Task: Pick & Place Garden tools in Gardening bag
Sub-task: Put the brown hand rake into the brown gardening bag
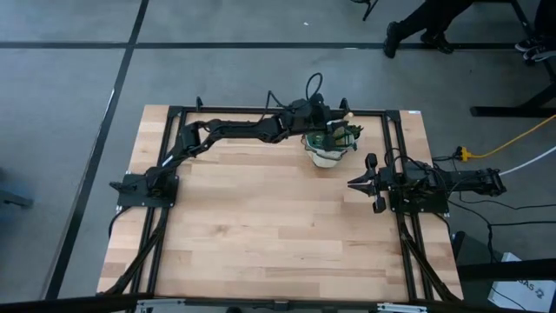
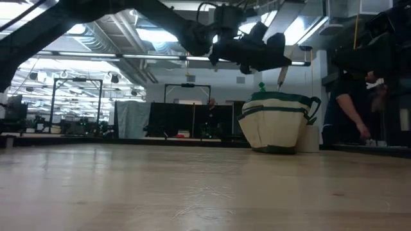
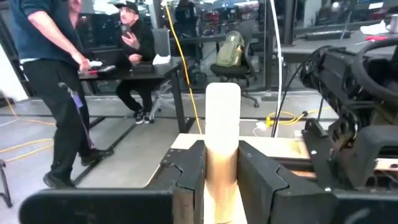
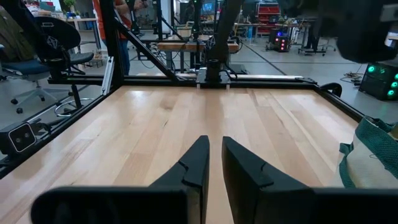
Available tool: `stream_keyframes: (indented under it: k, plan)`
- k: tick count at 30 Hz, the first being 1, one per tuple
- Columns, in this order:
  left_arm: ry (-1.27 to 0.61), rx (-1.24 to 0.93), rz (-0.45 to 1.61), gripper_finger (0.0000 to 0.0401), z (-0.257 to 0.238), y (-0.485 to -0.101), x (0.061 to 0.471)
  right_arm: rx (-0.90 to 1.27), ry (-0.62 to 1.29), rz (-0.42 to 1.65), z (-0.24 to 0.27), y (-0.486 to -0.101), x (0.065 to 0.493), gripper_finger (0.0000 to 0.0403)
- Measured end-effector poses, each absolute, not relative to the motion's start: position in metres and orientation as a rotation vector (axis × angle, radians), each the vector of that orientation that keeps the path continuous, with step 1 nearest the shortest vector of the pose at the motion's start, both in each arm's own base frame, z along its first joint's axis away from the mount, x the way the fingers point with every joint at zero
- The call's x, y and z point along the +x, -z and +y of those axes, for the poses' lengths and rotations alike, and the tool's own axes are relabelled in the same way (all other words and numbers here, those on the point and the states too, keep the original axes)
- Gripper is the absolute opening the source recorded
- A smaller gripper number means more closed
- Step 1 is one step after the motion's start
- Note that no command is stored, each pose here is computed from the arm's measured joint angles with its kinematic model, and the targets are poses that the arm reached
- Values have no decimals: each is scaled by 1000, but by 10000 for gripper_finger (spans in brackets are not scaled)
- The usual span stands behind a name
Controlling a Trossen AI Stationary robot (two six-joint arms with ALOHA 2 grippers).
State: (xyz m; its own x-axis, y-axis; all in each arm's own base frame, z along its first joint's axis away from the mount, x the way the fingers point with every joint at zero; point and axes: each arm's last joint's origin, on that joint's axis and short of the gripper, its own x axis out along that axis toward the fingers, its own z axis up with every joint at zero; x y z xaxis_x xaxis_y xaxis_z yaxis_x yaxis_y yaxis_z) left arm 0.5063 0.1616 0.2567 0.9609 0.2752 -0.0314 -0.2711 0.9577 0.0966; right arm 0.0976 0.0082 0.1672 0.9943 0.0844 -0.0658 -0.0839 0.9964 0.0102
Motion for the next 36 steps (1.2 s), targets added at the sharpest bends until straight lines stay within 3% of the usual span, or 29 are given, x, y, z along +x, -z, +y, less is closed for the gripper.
stream_keyframes:
  k: [19,28,36]
  plan:
    - [-178,-11,139,67,168,-233,508,7,-85,67,8,-167,98,47]
    - [-183,-143,318,67,168,-218,502,7,-84,67,8,-167,98,47]
    - [-182,-126,341,94,170,-219,499,7,-84,67,8,-167,98,47]
